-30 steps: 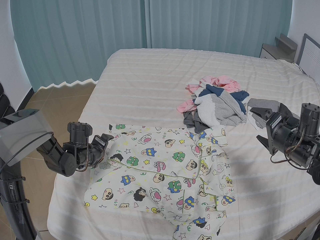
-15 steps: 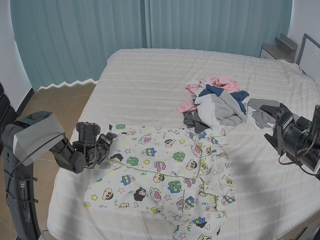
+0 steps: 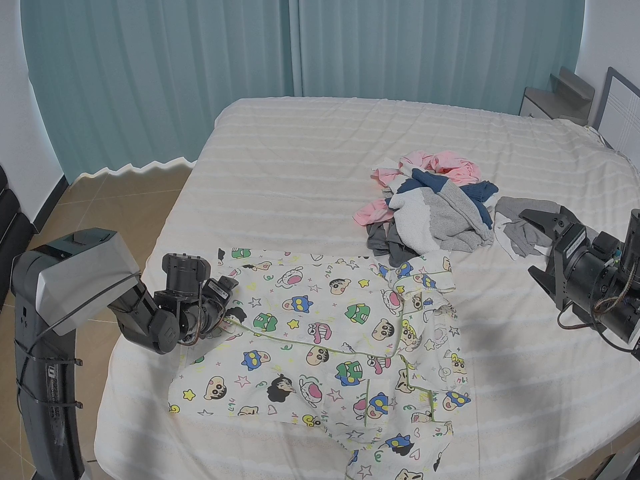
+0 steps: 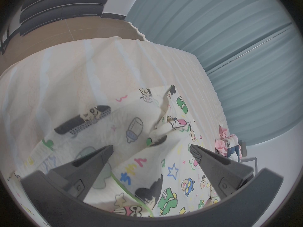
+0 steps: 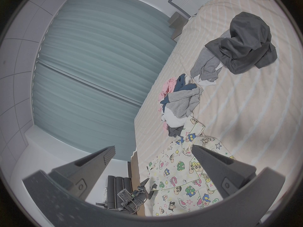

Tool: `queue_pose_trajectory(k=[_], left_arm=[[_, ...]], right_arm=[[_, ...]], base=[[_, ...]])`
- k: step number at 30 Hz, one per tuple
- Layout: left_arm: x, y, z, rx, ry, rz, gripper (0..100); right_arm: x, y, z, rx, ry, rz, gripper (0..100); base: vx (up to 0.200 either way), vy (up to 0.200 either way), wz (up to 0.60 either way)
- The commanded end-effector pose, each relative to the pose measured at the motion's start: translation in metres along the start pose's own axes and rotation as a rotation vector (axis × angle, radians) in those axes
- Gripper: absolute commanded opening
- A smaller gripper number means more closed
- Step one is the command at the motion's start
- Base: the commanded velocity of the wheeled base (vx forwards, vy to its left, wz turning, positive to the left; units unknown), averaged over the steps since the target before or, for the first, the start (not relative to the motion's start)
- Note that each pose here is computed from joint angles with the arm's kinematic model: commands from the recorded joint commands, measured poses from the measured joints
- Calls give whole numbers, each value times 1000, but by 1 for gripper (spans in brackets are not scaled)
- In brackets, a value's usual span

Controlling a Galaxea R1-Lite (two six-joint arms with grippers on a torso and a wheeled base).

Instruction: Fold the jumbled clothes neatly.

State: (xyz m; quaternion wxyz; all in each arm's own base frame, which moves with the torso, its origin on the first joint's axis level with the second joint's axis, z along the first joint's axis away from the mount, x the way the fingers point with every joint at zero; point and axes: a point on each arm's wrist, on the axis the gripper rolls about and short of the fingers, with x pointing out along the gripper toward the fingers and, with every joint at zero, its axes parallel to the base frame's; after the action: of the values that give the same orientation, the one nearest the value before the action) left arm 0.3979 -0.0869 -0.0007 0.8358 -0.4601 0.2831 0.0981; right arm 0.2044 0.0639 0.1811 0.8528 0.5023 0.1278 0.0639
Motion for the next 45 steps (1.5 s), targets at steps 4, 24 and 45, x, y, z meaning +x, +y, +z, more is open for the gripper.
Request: queue_pose_trajectory(k=[4,24,45], left_arm=[[2,-3,-7,11,2,-3,0],[-24,-26,13,101,-163,-18,0],[-51,5,-5,124,-84,-88,0]], right_arm=[[0,0,0,0,2,1,100],[0,1,-2,0,7,4,100],[-3,-4,-6,-3,28,-10,100]], base=[[0,0,0],[0,0,0],[0,0,0]])
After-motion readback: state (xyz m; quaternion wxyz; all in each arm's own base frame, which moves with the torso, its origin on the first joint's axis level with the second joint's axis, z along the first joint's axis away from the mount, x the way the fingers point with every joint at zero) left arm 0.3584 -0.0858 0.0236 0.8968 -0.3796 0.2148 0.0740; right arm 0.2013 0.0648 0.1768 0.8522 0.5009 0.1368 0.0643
